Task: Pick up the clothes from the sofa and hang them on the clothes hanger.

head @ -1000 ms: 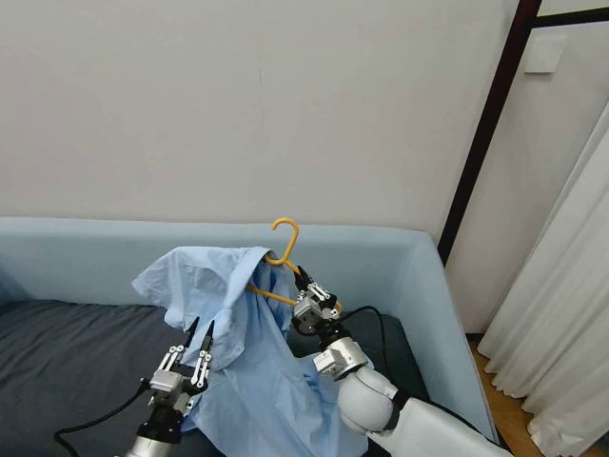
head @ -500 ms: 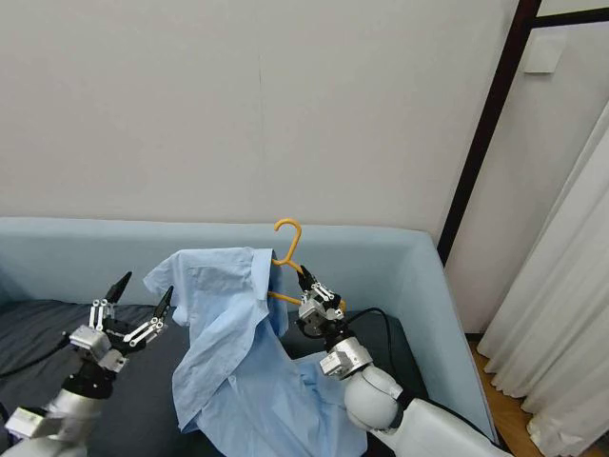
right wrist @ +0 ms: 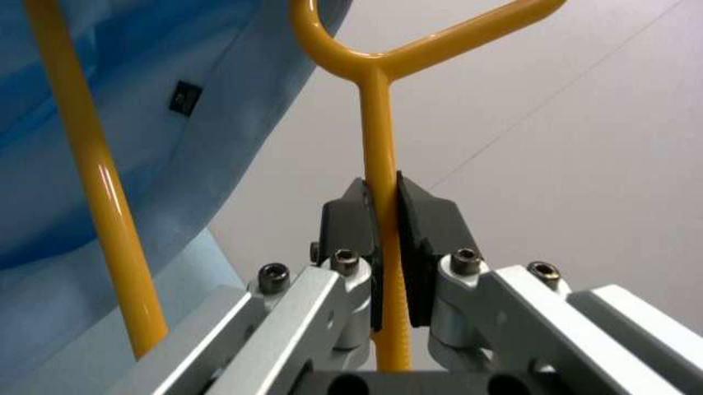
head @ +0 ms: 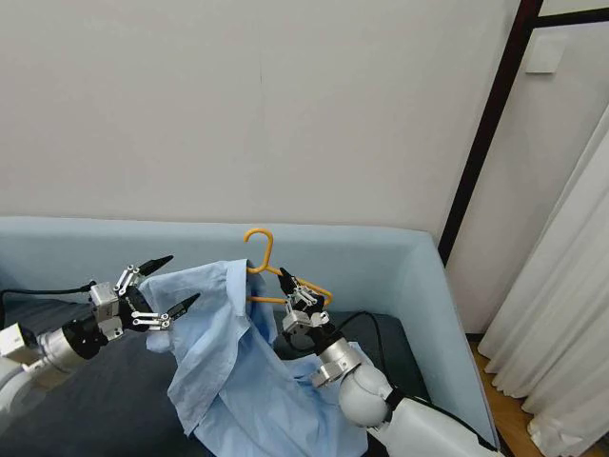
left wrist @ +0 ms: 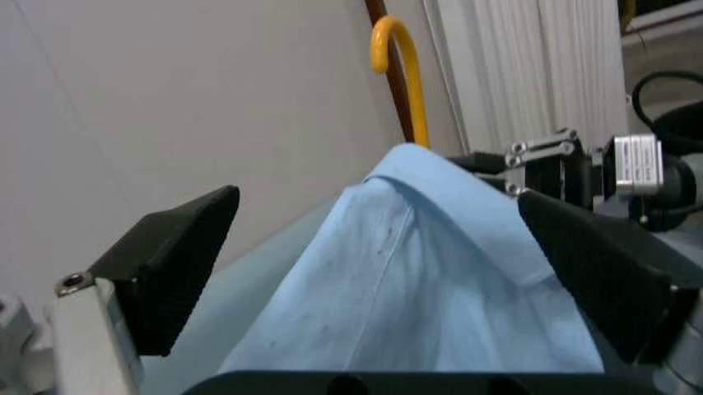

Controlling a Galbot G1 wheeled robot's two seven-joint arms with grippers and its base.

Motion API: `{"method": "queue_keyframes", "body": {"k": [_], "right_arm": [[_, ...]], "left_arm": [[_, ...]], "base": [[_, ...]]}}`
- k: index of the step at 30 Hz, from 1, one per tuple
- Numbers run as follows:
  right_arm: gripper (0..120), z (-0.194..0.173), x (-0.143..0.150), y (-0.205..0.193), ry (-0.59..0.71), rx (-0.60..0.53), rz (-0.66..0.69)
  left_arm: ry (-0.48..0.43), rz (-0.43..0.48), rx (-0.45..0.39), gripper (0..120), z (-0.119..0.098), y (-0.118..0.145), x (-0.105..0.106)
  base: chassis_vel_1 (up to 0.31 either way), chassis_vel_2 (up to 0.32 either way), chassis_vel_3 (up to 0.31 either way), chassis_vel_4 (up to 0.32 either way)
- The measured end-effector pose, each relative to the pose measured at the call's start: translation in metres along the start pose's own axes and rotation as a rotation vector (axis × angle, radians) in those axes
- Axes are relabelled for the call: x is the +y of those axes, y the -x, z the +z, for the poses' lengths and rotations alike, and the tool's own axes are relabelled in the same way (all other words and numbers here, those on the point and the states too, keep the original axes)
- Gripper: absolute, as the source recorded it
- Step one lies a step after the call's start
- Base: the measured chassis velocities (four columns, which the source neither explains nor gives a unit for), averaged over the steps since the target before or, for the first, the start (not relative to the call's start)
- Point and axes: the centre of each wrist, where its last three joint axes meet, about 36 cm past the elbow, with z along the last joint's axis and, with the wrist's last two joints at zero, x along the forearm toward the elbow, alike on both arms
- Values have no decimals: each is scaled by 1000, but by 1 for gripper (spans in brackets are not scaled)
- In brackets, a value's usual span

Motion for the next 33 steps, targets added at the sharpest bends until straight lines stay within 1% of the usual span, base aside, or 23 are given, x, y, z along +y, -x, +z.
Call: {"method": "queue_keyframes", "body": {"k": [3, 5, 6, 10, 13, 15, 16, 17, 18, 21, 22, 24, 27, 28, 29, 31, 32, 33], "right_arm": [[4, 2, 1, 1, -15, -12, 3], [4, 3, 1, 2, -25, -18, 7], [4, 3, 1, 2, -25, -18, 7], [4, 6, -1, 3, -46, -34, 13], [4, 7, -3, 3, -59, -46, 15], [4, 10, -5, 2, -77, -55, 14], [4, 10, -5, 2, -77, -55, 14], [4, 11, -6, 2, -81, -57, 14], [4, 14, -8, 2, -98, -71, 13], [4, 20, -12, 3, -154, -111, 14], [4, 20, -12, 3, -154, -111, 14], [4, 21, -13, 3, -172, -126, 13], [4, 22, -14, 4, -188, -143, 11], [4, 22, -14, 4, -188, -143, 11], [4, 22, -14, 4, -192, -147, 11], [4, 22, -15, 4, -201, -159, 10], [4, 22, -15, 4, -201, -159, 10], [4, 21, -15, 5, -202, -164, 10]], "left_arm": [[0, 40, 67, 100, -12, 0, 34], [-10, 67, 93, 100, -13, 1, 45], [-10, 67, 93, 100, -13, 1, 45], [-21, 97, 132, 100, -10, 4, 56], [-26, 105, 147, 100, -6, 6, 59], [-40, 121, 156, 93, 1, 9, 59], [-40, 121, 156, 93, 1, 9, 59], [-43, 125, 157, 89, 2, 10, 59], [-51, 146, 159, 83, 4, 12, 59], [-62, 193, 178, 69, 5, 14, 59], [-62, 193, 178, 69, 5, 14, 59], [-61, 206, 190, 61, 6, 14, 58], [-55, 199, 200, 48, 9, 13, 57], [-55, 199, 200, 48, 9, 13, 57], [-53, 196, 200, 45, 10, 13, 57], [-50, 191, 202, 32, 13, 12, 55], [-50, 191, 202, 32, 13, 12, 55], [-49, 191, 203, 30, 14, 11, 54]], "base": [[0, 0, 0, 0], [0, 0, 0, 0], [0, 0, 0, 0], [0, 0, 0, 0], [0, 0, 0, 0], [0, 0, 0, 0], [0, 0, 0, 0], [0, 0, 0, 0], [0, 0, 0, 0], [0, 0, 0, 0], [0, 0, 0, 0], [0, 0, 0, 0], [0, 0, 0, 0], [0, 0, 0, 0], [0, 0, 0, 0], [0, 0, 0, 0], [0, 0, 0, 0], [0, 0, 0, 0]]}}
